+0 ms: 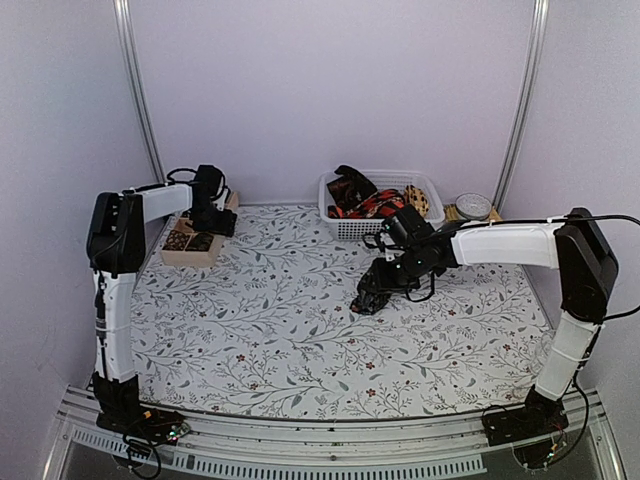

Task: Roll the ties
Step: Move the storage box to the center of the board.

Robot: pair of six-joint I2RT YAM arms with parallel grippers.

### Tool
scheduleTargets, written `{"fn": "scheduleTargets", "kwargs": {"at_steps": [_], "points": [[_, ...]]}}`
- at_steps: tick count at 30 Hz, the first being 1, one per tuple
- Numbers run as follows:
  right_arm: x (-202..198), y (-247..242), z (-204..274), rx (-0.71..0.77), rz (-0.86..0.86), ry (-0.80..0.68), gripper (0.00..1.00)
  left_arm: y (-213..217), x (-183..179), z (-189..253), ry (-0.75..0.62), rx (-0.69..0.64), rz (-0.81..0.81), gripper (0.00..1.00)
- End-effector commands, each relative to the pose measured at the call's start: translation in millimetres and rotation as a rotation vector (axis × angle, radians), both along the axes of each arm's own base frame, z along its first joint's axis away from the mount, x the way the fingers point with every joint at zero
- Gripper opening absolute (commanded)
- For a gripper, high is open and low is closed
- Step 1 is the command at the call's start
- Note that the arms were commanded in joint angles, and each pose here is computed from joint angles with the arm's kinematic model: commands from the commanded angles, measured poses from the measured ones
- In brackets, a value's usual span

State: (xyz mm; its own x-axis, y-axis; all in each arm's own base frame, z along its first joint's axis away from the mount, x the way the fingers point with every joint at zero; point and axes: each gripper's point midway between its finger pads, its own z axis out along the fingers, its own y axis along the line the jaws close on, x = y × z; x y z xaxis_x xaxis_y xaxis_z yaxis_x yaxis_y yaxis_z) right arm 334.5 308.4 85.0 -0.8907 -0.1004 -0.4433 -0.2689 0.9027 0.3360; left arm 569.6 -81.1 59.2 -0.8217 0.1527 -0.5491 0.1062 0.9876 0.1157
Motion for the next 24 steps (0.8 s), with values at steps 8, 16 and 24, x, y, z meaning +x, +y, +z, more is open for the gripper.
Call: {"fn": "scheduleTargets", "kwargs": {"at_steps": [8, 16, 24], "points": [[-0.6, -8.4, 52.7, 0.08, -0.019, -0.091, 0.06, -24.0, -14.3, -27.0, 0.088, -0.142, -0.07, 0.65], [-0.1, -13.3, 57.2, 0.094, -0.029, -0.095, 0.06, -63.8, -76.5, -28.9, 0.149, -0.352, -0.091, 0.64], [0.5, -20.4, 63.0, 0.101, -0.035, -0.106, 0.06, -131.2, -161.0, 1.9, 0.135, -0.508, -0.154, 0.65]]}}
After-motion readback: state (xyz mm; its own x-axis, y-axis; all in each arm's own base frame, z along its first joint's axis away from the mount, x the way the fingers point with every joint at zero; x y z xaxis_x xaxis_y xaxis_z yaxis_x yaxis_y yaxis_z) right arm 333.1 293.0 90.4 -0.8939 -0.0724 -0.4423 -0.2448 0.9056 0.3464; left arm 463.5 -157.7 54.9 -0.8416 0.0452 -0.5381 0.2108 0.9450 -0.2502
